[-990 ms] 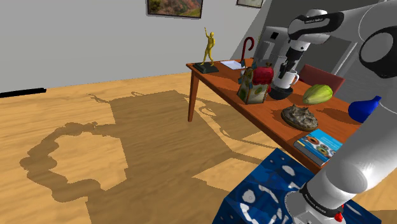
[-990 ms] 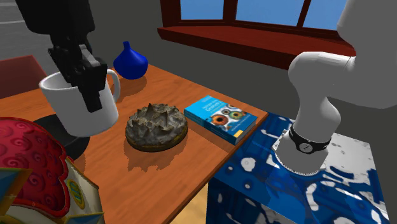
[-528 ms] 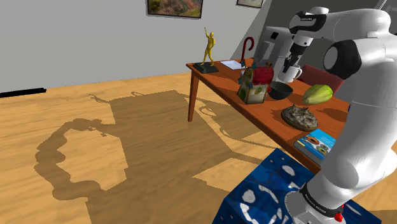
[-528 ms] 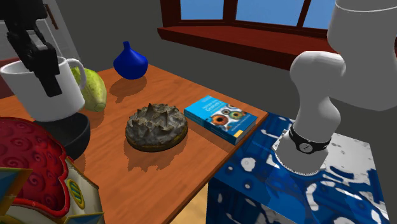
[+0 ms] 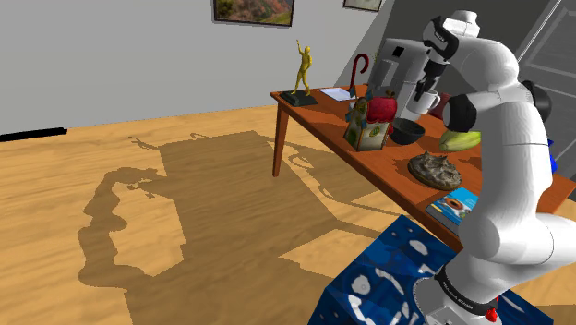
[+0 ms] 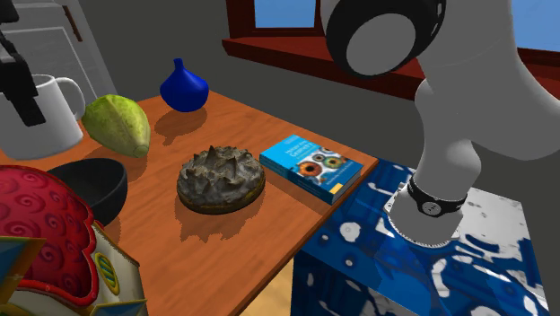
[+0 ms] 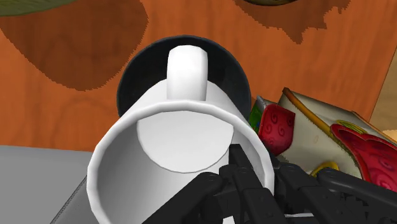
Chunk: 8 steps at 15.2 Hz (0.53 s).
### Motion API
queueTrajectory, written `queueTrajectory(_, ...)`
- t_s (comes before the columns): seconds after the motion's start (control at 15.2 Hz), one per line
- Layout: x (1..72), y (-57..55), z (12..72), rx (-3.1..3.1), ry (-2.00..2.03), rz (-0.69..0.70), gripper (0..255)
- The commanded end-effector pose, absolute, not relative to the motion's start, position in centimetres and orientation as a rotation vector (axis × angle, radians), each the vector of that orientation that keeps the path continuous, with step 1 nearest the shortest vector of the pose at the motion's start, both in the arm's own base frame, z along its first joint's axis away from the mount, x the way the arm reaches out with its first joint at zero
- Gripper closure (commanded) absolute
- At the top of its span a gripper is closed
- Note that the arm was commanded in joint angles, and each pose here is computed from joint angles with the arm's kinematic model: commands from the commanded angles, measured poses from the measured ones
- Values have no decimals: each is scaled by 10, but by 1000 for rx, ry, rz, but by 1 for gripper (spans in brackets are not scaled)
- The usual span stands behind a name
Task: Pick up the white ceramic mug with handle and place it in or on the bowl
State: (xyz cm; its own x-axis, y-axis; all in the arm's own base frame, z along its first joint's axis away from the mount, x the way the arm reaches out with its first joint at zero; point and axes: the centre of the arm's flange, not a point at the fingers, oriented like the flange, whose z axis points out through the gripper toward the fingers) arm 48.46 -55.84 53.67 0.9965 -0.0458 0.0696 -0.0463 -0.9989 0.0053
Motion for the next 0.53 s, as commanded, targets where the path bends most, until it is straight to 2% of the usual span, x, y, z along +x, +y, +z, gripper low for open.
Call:
queueTrajectory(0.0,484,-561,526,3131,-70,111,255)
queueTrajectory(0.46,484,-561,489,3131,-70,111,255)
